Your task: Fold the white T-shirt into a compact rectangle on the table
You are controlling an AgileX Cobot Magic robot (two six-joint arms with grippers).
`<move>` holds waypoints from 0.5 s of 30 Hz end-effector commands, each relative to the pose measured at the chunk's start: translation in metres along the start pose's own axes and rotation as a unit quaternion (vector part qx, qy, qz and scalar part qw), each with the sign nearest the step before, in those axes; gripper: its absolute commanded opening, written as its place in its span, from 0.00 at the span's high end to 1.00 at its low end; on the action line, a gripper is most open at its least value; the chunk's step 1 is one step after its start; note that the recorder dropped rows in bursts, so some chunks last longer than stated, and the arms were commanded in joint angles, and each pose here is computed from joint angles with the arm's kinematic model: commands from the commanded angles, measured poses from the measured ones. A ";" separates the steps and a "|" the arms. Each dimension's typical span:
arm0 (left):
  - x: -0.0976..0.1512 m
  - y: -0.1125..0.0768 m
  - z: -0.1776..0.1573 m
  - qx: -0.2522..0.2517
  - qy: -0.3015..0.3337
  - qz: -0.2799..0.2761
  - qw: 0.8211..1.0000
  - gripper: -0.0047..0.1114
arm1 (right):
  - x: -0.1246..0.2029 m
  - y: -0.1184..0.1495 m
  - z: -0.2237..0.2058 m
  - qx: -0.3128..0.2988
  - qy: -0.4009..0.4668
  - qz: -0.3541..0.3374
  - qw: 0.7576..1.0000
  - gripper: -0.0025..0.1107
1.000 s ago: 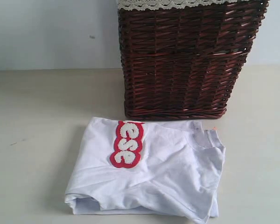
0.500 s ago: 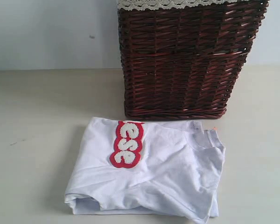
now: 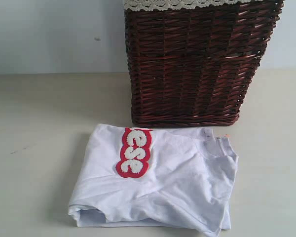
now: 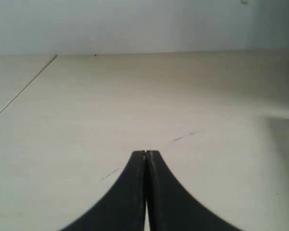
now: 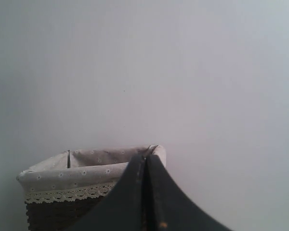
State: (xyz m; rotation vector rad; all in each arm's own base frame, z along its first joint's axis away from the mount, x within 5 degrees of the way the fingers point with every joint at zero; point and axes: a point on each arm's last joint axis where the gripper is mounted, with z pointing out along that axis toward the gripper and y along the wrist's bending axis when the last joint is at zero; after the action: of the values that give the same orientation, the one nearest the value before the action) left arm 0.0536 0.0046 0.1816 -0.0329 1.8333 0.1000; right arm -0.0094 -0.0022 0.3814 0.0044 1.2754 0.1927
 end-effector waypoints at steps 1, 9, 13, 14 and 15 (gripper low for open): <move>-0.001 0.000 0.000 0.003 -0.003 0.003 1.000 0.96 | 0.000 0.000 -0.001 0.003 -0.004 -0.004 1.000 0.98; 0.000 0.000 0.000 0.003 0.000 0.003 1.000 0.96 | 0.000 0.000 -0.001 0.003 -0.004 -0.004 1.000 0.98; 0.000 0.000 0.000 0.003 0.002 0.003 1.000 0.96 | 0.000 0.000 -0.001 0.003 -0.004 -0.004 1.000 0.98; 0.001 0.000 0.000 0.003 0.003 0.003 1.000 0.96 | 0.000 0.000 -0.001 0.003 -0.004 -0.004 1.000 0.98; 0.001 0.000 0.000 0.003 0.003 0.003 1.000 0.96 | 0.000 0.000 -0.001 0.003 -0.004 -0.004 1.000 0.98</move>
State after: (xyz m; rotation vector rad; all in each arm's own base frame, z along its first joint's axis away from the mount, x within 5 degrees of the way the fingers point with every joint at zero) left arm 0.0534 0.0046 0.1808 -0.0329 1.8423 0.0994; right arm -0.0094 -0.0022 0.3814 0.0044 1.2754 0.1927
